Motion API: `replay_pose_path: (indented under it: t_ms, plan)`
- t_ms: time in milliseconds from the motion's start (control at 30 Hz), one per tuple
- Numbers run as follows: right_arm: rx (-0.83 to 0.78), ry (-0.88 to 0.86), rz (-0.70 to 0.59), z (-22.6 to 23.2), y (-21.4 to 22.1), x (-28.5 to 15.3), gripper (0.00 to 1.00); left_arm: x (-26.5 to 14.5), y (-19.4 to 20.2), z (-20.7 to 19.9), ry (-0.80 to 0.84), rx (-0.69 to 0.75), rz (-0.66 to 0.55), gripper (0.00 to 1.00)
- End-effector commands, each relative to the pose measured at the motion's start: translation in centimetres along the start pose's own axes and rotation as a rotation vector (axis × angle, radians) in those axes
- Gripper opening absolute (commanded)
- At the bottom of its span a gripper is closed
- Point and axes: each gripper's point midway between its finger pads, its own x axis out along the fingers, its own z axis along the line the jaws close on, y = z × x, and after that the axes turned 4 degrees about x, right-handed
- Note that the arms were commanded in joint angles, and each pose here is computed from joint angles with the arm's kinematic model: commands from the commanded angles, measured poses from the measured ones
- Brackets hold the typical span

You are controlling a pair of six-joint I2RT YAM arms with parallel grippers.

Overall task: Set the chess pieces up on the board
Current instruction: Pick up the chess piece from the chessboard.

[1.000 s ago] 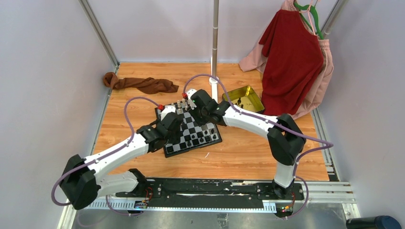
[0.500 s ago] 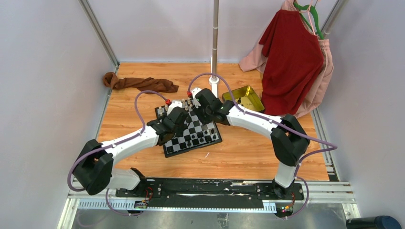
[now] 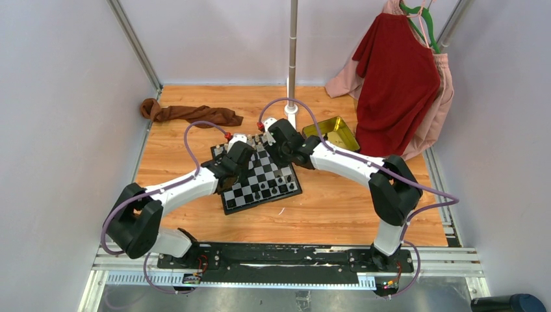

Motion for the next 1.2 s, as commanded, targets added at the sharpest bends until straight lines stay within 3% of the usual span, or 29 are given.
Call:
replay_pose_path:
  t_ms: [0,533,733,1033,1167]
  plan:
    - [0.014,0.011,-0.013,-0.8,-0.2,-0.7,0.33,0.3,-1.7,-0.7,0.034,-0.021,-0.037,0.47]
    - [0.019,0.016,-0.005,-1.0,0.0,-0.5,0.33,1.3,-1.4,-0.7,0.051,-0.031,-0.012,0.4]
    - [0.022,0.017,0.0,-1.0,0.2,-0.4,0.33,1.4,-1.3,-0.6,0.049,-0.036,-0.008,0.25]
    - [0.026,0.016,0.004,-1.0,0.3,-0.3,0.33,1.0,-0.5,0.0,0.036,-0.052,0.008,0.13]
    - [0.027,0.014,0.004,-1.0,0.3,-0.3,0.33,-0.1,-0.1,0.5,0.03,-0.089,0.015,0.02]
